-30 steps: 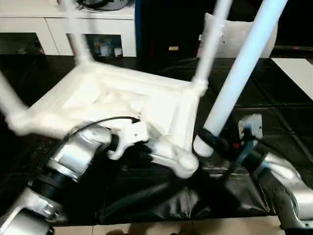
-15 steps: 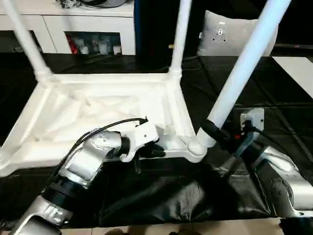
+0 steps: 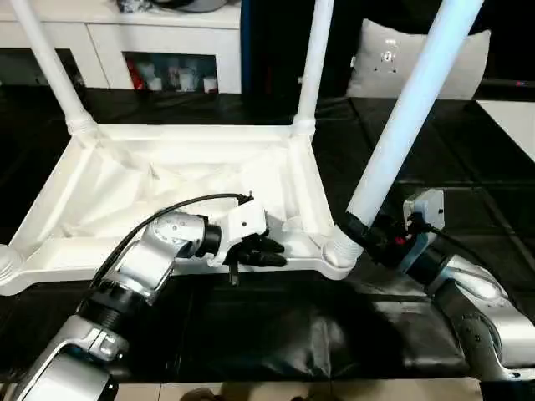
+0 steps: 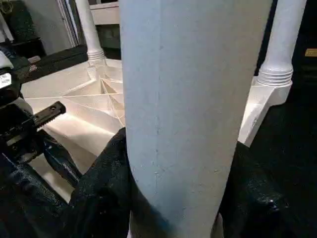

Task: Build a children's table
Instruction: Rotate table base, then insert table leg to table base

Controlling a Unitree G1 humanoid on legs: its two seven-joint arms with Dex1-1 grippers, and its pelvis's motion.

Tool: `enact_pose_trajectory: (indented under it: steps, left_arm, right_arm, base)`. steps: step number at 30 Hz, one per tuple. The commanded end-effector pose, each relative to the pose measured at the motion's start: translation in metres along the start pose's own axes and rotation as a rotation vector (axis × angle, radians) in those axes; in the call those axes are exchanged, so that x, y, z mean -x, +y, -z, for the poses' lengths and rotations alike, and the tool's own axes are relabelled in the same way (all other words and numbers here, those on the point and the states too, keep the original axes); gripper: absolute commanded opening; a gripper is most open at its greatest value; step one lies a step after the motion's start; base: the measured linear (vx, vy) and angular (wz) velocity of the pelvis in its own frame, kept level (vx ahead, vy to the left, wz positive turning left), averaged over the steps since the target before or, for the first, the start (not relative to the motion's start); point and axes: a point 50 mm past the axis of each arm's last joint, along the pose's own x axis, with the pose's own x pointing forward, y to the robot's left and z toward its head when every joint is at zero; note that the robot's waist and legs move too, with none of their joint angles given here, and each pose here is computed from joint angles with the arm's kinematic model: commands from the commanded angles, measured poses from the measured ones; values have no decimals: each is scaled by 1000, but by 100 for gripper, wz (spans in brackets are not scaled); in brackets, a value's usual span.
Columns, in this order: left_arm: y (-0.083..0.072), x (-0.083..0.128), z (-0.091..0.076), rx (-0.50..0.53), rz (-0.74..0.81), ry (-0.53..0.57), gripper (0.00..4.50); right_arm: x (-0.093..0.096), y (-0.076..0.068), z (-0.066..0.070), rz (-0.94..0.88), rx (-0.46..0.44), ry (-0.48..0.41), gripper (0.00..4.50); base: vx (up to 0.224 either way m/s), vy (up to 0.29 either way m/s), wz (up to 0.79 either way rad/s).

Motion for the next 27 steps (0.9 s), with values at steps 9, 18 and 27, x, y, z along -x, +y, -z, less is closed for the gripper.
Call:
enact_pose_trajectory:
  steps: [9, 18, 27]
  left_arm:
    - [-1, -24, -3, 27, 77, 2, 179]
    - [6, -26, 4, -5, 33, 50, 130]
    - [3, -23, 11, -18, 92, 113, 64]
  right_arm:
    - [2, 4, -11, 19, 32, -49, 189]
    - [3, 8, -13, 13, 32, -47, 189]
    - [2, 11, -14, 3, 27, -43, 189]
  base:
    - [0, 0, 0]
    - [0, 0, 0]
    - [0, 0, 0]
